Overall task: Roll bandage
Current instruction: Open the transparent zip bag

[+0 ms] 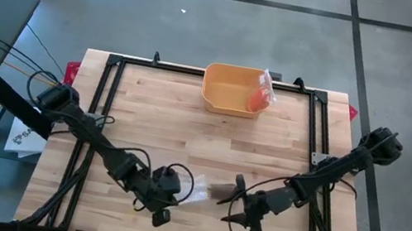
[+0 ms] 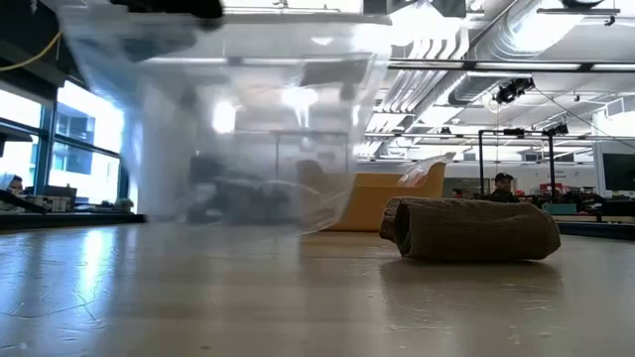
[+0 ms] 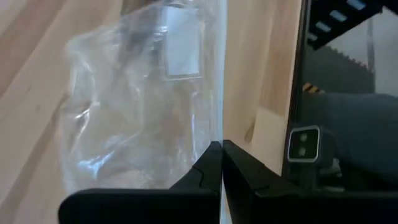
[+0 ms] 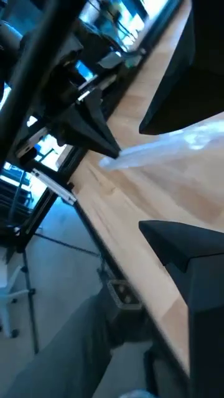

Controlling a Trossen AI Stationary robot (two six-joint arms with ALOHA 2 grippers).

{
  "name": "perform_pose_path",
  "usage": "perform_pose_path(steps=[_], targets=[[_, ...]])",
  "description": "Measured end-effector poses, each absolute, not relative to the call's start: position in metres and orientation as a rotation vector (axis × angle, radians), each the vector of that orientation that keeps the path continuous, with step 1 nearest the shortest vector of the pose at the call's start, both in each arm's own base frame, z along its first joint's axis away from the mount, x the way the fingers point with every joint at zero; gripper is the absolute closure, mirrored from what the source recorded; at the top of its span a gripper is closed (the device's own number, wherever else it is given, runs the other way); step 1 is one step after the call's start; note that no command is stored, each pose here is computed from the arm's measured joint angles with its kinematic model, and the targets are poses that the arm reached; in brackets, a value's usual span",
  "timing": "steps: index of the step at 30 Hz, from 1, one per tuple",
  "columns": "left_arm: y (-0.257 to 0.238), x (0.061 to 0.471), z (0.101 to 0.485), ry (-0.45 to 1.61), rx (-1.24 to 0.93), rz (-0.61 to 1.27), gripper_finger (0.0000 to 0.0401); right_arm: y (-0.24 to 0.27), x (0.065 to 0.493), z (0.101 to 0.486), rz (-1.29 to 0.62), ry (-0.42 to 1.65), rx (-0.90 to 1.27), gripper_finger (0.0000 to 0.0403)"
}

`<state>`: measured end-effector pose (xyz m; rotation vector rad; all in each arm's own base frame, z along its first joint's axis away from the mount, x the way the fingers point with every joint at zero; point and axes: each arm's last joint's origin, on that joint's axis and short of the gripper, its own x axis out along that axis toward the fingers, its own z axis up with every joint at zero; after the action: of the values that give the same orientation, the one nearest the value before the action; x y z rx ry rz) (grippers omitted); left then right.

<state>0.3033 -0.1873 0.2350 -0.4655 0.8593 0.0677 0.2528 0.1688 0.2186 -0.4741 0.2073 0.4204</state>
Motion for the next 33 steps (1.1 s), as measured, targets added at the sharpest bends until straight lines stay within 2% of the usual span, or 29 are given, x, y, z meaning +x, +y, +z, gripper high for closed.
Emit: perform_pose_path(steps=[5,12,15,20,26,33], targets=[[-0.186,0.309,0.243,0.773,-0.46,0.042,0.04,0.167,0.276,0.21,0.382,0.229,-0.513,0.0174],[-0.183,0.311,0.24,0.785,-0.449,0.053,0.04,0.161,0.318,0.207,0.288,0.277,-0.472,0.0177],[-0.184,0.31,0.24,0.79,-0.447,0.051,0.04,0.159,0.33,0.206,0.314,0.34,-0.44,0.019],[-0.186,0.309,0.24,0.79,-0.445,0.046,0.04,0.156,0.343,0.202,0.365,0.434,-0.37,0.0251],[-0.188,0.308,0.241,0.757,-0.403,0.06,0.0396,0.156,0.343,0.203,0.389,0.465,-0.265,0.0386],[-0.192,0.283,0.255,0.811,-0.378,0.052,0.0338,0.149,0.334,0.185,0.385,0.508,-0.189,0.04]])
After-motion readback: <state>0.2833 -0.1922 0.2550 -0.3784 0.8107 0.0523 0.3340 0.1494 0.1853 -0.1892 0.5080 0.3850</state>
